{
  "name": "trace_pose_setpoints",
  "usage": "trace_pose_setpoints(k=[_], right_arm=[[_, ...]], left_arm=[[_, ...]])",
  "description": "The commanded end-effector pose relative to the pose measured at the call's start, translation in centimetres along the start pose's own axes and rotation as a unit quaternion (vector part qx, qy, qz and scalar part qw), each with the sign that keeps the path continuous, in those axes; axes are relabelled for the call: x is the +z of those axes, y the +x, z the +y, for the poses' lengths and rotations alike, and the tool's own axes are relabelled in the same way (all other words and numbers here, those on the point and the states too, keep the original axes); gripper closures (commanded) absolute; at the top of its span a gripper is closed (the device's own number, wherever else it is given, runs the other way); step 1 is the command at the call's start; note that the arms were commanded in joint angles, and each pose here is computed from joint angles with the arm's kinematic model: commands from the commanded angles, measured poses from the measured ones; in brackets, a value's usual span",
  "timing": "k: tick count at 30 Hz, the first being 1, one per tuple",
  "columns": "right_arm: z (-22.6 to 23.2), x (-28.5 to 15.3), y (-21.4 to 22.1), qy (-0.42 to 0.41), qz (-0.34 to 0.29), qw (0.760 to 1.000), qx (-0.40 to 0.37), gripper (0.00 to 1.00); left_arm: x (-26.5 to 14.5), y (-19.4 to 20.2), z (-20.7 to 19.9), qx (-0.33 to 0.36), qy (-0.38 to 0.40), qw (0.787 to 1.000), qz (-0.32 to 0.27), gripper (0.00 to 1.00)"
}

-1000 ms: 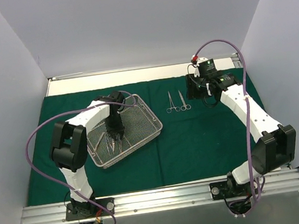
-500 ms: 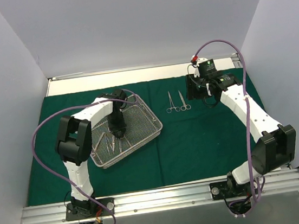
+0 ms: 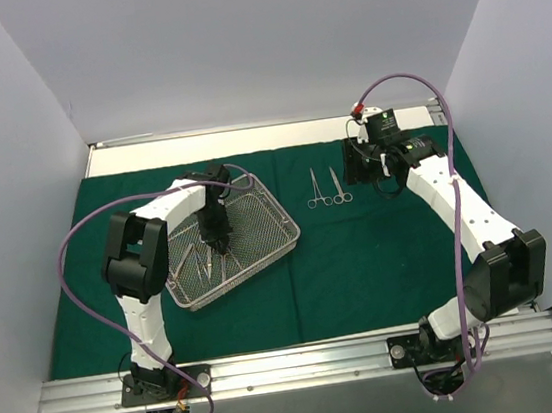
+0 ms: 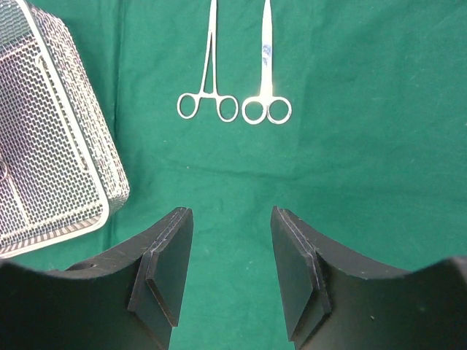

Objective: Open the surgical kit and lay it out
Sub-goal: Pick up the medical item from the container.

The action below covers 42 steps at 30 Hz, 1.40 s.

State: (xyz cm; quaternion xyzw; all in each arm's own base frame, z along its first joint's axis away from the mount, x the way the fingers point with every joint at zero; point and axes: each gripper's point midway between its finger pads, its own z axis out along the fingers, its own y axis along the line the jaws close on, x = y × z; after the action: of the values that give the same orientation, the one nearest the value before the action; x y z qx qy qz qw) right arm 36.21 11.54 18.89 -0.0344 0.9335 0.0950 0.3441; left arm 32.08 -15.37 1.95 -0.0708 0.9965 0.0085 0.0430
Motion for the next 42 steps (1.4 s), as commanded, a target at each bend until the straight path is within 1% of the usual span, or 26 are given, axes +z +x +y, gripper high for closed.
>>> trace_pose_setpoints(k=[1, 3, 6, 9, 11, 14, 15, 17, 18, 21, 22, 23, 25, 28, 29, 31, 32, 33, 36, 37, 42], right_arm=[[0.2, -0.3, -0.3, 0.003, 0.002, 1.0, -0.011, 0.52], [1.1, -0.6, -1.0, -0.016, -0.007, 1.0, -0.014, 0.52], [3.7, -1.4, -2.1, -0.067, -0.023, 0.997, -0.022, 0.52], [7.4, -2.0, -2.5, -0.122, -0.037, 0.991, -0.048, 0.52], [10.4, -2.3, -2.5, -0.155, -0.048, 0.984, -0.068, 0.52], [13.5, -2.2, -1.7, -0.19, -0.043, 0.979, -0.058, 0.54], [14.5, -2.3, -2.1, -0.204, -0.054, 0.976, -0.052, 0.56], [16.2, -2.0, -1.3, -0.226, -0.045, 0.973, -0.031, 0.59], [18.0, -2.2, -1.2, -0.246, -0.055, 0.967, -0.036, 0.6], [21.4, -1.4, 1.0, -0.273, -0.04, 0.96, -0.044, 0.62], [22.1, -1.1, 1.6, -0.279, -0.036, 0.958, -0.046, 0.62], [22.4, 0.0, 3.1, -0.279, -0.019, 0.959, -0.043, 0.62], [24.5, 0.2, 4.2, -0.308, -0.029, 0.949, -0.052, 0.61], [26.4, 1.8, 6.7, -0.324, -0.022, 0.944, -0.056, 0.61], [27.3, 1.8, 6.5, -0.336, -0.035, 0.94, -0.055, 0.61], [28.0, 2.4, 7.7, -0.339, -0.032, 0.939, -0.042, 0.59], [28.8, 2.2, 7.3, -0.353, -0.048, 0.934, -0.035, 0.54], [28.9, 2.4, 7.8, -0.354, -0.045, 0.934, -0.026, 0.52], [30.1, 2.8, 8.5, -0.372, -0.046, 0.927, -0.02, 0.52], [30.3, 3.5, 9.4, -0.371, -0.033, 0.928, -0.016, 0.52], [31.9, 5.0, 11.5, -0.385, -0.01, 0.923, -0.015, 0.52]], left_arm=[[3.7, 0.4, 0.3, 0.001, 0.002, 1.0, 0.019, 0.88], [3.6, 0.2, 0.2, 0.007, 0.011, 1.0, 0.021, 0.97], [2.4, -0.1, 0.2, 0.024, 0.018, 0.999, 0.017, 0.98], [-0.9, -1.1, -0.2, 0.035, 0.036, 0.999, -0.01, 0.98], [-2.4, -1.6, -0.4, 0.041, 0.042, 0.998, -0.023, 0.98], [-4.4, -1.8, -0.8, 0.043, 0.063, 0.997, -0.032, 0.98], [-4.7, -1.8, -0.8, 0.045, 0.064, 0.996, -0.034, 0.98], [-5.5, -2.0, -0.8, 0.044, 0.069, 0.996, -0.046, 0.98], [-6.0, -2.1, -0.7, 0.043, 0.072, 0.995, -0.053, 0.98], [-6.5, -2.0, -0.6, 0.04, 0.076, 0.995, -0.057, 0.98], [-6.9, -2.1, -0.5, 0.04, 0.08, 0.994, -0.064, 0.98], [-6.9, -2.2, -0.4, 0.037, 0.08, 0.994, -0.065, 0.98], [-6.8, -2.1, -0.4, 0.036, 0.087, 0.993, -0.067, 0.98], [-6.6, -1.9, -0.3, 0.035, 0.092, 0.993, -0.063, 0.98], [-6.6, -1.9, -0.2, 0.035, 0.092, 0.993, -0.064, 0.98], [-6.5, -1.8, 0.0, 0.034, 0.095, 0.993, -0.063, 0.98], [-6.5, -1.8, 0.0, 0.033, 0.095, 0.993, -0.063, 0.98], [-6.6, -1.8, 0.1, 0.033, 0.096, 0.993, -0.065, 0.98], [-6.6, -1.6, 0.2, 0.03, 0.102, 0.992, -0.064, 0.98], [-6.6, -1.6, 0.3, 0.029, 0.104, 0.992, -0.064, 0.98], [-6.5, -1.3, 0.4, 0.033, 0.106, 0.992, -0.062, 0.98]])
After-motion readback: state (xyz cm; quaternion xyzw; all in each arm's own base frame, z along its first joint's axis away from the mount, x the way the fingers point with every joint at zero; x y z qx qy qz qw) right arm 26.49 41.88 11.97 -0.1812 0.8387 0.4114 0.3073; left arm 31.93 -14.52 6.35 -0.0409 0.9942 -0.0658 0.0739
